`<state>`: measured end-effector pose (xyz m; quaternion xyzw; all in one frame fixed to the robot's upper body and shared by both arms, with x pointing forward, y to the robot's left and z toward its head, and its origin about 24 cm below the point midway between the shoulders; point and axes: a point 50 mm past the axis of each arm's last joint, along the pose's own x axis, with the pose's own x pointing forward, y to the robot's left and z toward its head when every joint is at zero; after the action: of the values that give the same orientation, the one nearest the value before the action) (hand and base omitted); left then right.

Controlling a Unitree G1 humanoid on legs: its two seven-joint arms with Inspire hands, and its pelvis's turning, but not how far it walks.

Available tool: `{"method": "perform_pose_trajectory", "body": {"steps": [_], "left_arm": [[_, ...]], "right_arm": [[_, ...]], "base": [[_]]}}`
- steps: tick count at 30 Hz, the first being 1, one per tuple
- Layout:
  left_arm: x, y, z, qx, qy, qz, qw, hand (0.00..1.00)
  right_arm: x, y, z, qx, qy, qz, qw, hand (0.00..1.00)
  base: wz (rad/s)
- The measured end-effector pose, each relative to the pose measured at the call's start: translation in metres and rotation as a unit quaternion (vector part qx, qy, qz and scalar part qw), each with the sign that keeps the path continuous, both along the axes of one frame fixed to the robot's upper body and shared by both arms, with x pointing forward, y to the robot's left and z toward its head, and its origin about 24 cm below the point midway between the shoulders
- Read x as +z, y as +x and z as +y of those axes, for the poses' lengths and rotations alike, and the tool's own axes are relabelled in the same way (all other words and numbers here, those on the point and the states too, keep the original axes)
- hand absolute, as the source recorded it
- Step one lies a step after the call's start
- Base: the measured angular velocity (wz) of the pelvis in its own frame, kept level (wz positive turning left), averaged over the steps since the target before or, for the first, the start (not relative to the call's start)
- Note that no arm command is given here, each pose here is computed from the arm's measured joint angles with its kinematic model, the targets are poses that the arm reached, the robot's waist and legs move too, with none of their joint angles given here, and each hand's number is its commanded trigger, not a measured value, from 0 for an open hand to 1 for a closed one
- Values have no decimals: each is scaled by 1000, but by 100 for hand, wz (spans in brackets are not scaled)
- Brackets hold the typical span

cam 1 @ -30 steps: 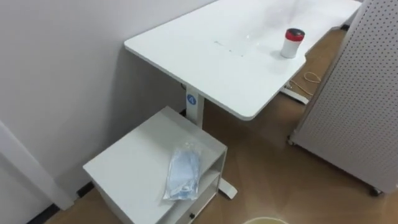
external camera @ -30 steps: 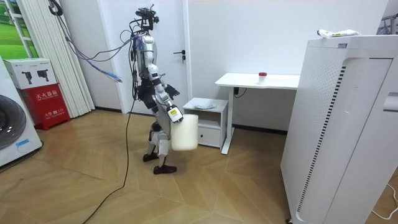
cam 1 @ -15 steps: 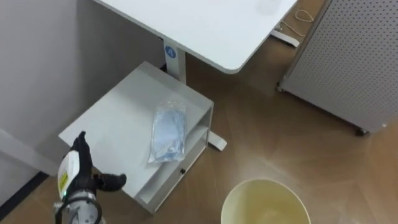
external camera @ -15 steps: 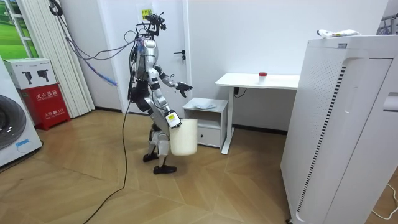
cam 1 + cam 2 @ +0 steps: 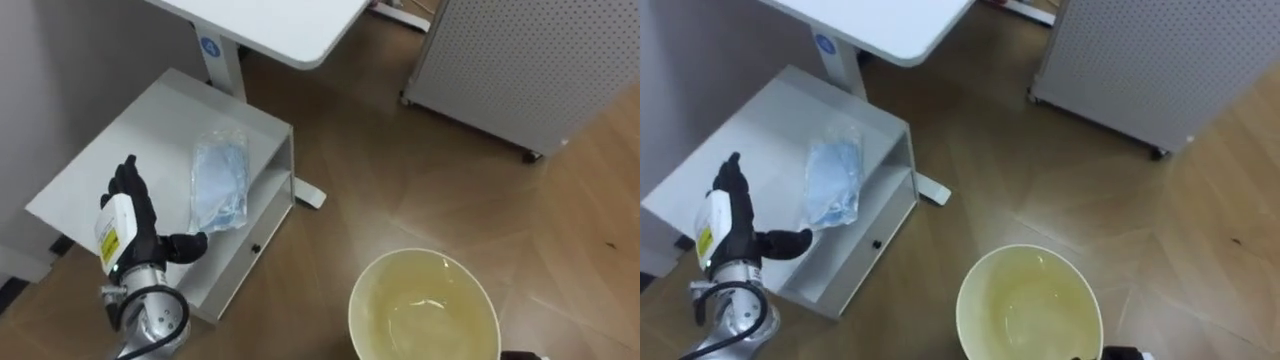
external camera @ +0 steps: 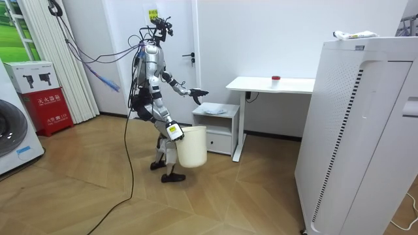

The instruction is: Pick garbage

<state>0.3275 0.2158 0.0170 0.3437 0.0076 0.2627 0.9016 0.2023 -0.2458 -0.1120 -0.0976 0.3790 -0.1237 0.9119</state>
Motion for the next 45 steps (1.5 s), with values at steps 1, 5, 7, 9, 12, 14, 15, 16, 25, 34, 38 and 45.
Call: {"method": "perform_pose_trajectory", "body": {"steps": [1,5,7,9,12,14,15,16,25,34,38,45], "left_arm": [[1,1,0,0,0,-2,1000,0],[4,2,-1,1,7,-10,1000,0],[3,2,0,2,13,-8,1000,0],[1,0,3,2,27,0,1000,0],[2,1,3,-6,42,0,999,0],[1,1,5,-5,48,7,999,0],[2,1,6,-4,50,8,999,0],[2,2,6,-4,51,9,999,0],[4,1,25,-15,108,44,993,0],[-4,0,27,-47,173,109,978,38],[-5,-1,33,-44,190,126,973,100],[21,12,43,-9,239,83,968,100]], "right_arm": [[0,1,0,-2,3,-3,1000,100],[1,2,1,-3,4,-5,1000,100],[2,3,1,-1,3,-7,1000,100],[4,7,2,1,2,-12,1000,100],[6,11,2,-2,-2,-17,1000,100],[8,13,2,-4,-3,-21,1000,100],[10,16,2,-6,-1,-28,1000,100],[11,16,1,-7,-2,-29,1000,100],[18,23,-4,-14,9,-45,999,100],[18,19,-15,-27,2,-31,999,100],[14,9,-22,-35,-9,-8,999,100],[-3,-15,-14,25,-40,66,997,100]], "base": [[0],[-1],[-4],[0],[0],[0],[0],[0],[0],[1],[-3],[0]]}}
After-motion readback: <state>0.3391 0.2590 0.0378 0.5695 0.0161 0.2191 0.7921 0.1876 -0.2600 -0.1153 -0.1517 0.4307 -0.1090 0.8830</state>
